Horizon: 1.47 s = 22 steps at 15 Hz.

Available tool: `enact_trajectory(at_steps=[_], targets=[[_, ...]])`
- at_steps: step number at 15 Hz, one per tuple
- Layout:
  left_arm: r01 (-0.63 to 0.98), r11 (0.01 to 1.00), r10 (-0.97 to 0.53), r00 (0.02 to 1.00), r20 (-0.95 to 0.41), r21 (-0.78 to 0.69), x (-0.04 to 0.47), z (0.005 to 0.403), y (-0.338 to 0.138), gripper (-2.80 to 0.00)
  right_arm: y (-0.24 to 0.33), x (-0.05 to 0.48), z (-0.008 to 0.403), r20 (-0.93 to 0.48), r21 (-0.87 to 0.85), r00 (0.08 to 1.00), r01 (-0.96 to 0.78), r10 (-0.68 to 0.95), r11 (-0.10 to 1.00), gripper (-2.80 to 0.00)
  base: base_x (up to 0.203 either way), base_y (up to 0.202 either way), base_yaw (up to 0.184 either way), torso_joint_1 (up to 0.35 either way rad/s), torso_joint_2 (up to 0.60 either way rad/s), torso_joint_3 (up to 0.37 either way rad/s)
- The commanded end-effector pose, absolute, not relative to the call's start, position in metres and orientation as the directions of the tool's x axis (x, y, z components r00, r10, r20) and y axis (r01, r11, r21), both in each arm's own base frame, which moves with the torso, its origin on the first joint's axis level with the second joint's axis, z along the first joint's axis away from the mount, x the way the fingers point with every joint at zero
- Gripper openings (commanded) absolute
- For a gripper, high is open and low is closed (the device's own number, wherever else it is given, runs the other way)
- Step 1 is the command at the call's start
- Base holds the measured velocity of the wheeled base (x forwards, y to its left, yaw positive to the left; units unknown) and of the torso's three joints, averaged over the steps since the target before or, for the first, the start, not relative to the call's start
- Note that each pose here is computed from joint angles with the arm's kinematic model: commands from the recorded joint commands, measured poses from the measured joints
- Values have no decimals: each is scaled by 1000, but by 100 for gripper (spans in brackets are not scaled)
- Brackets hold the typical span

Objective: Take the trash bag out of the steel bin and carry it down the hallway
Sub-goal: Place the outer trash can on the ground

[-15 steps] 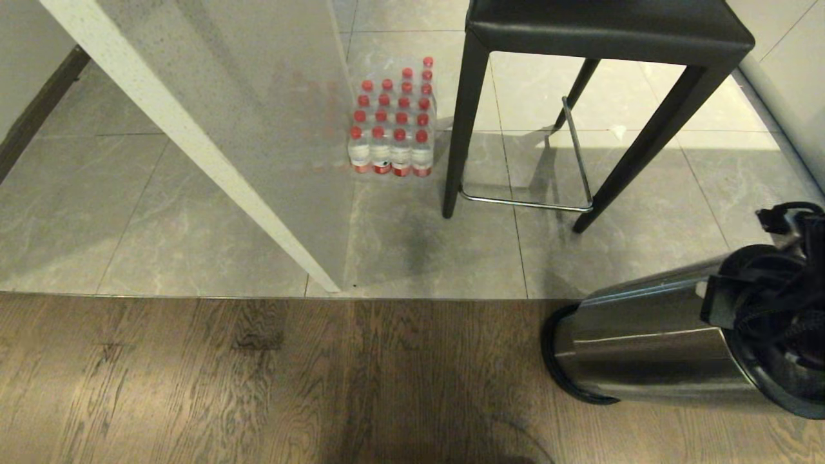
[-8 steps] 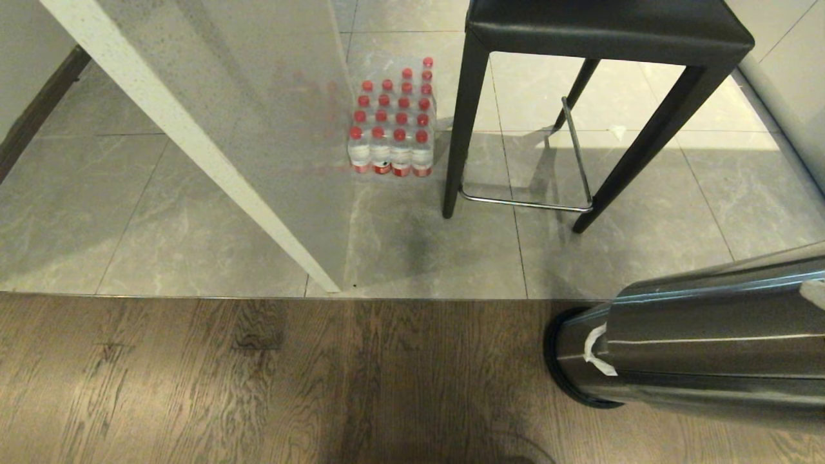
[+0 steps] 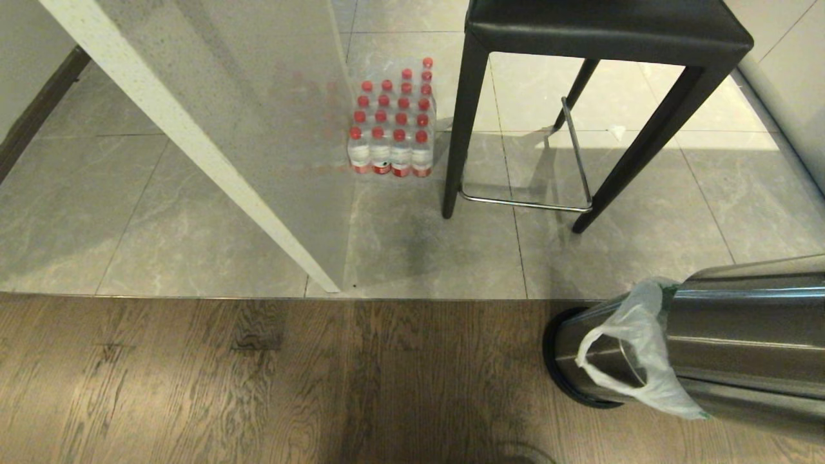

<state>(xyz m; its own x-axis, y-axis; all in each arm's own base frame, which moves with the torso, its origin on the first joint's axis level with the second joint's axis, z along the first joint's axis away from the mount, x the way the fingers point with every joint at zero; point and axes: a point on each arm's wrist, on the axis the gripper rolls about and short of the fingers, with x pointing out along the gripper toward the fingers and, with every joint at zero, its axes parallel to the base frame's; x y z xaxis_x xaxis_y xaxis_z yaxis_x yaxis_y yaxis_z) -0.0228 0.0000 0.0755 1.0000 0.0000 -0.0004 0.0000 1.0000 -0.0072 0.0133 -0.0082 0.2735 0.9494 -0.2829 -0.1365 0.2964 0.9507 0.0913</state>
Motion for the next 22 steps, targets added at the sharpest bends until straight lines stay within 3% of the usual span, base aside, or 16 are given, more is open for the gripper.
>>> enact_trajectory(at_steps=[1,9,16,22], targets=[[0,1000,0,1000,0,-8,-23,75,0,-280,-14,-13,279,-68,132,956,291,-284,948,-280,0,0,0,0,0,0],[0,1000,0,1000,0,-8,-23,75,0,-280,-13,-26,270,-118,98,859,510,-499,855,-280,0,0,0,0,0,0],[0,1000,0,1000,0,-8,-23,75,0,-280,-18,24,273,-255,92,664,740,-703,666,-280,0,0,0,0,0,0],[0,1000,0,1000,0,-8,-23,75,0,-280,-51,94,259,-427,136,467,880,-775,455,-280,0,0,0,0,0,0]])
